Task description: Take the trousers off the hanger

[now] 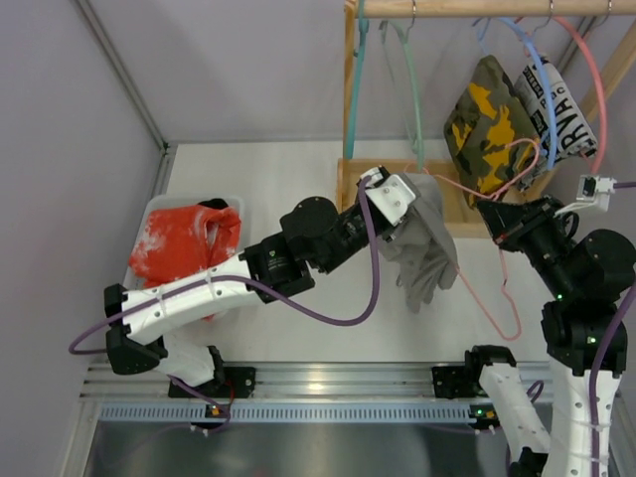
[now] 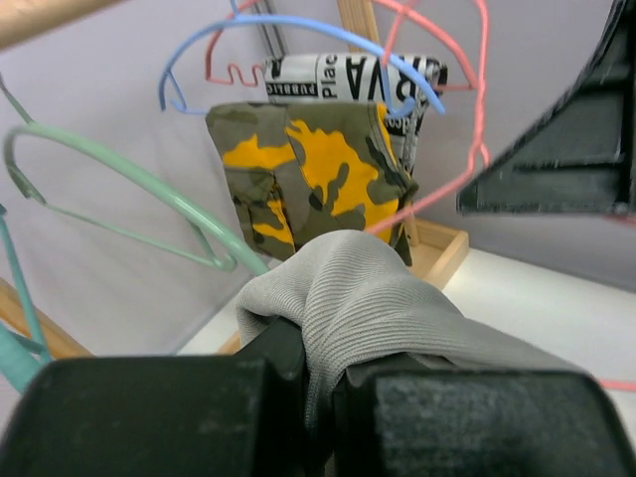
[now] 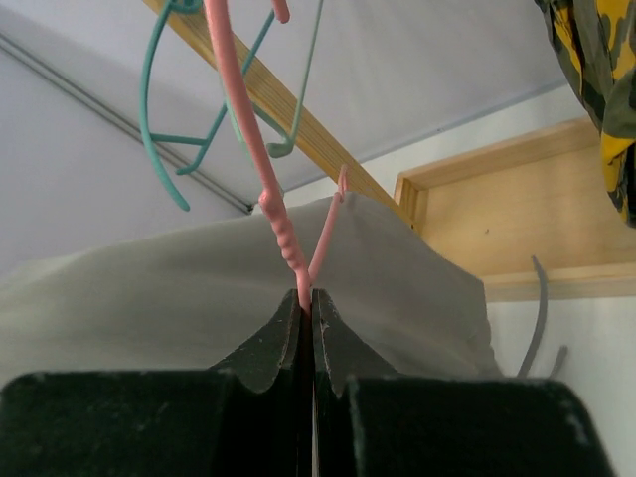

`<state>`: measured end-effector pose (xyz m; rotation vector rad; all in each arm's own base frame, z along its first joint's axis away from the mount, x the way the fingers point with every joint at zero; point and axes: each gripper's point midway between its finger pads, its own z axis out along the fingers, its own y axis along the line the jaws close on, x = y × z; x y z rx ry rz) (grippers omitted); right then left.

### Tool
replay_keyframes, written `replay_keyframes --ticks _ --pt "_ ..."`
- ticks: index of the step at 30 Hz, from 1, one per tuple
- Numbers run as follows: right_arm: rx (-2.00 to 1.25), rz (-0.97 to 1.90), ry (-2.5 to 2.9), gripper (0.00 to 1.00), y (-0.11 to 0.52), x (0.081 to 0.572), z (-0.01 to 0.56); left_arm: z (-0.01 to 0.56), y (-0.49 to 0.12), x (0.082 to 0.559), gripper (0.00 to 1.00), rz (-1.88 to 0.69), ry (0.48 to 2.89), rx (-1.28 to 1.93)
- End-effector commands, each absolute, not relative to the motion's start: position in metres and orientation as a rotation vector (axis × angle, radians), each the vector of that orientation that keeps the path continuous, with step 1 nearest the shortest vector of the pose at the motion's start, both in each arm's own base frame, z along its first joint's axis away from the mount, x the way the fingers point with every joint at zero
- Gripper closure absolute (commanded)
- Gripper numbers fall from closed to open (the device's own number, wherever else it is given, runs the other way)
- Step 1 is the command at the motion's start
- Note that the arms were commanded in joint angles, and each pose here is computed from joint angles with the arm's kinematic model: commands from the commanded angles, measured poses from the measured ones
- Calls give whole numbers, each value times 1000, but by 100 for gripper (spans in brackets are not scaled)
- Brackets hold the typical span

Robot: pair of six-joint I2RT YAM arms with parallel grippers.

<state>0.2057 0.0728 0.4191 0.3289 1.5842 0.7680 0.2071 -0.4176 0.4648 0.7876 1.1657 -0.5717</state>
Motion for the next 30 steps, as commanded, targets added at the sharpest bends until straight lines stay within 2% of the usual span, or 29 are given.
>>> replay_keyframes --ticks 1,17,25,30 --pt "306 746 1559 100 70 207 417 550 -377 196 100 -602 1017 650" --pt "407 713 1827 100 67 232 289 653 -342 187 100 -628 842 484" --pt "364 654 1860 100 62 238 267 689 -320 176 100 -625 764 451" --pt "346 642 1857 100 62 238 269 678 -305 173 100 -587 773 485"
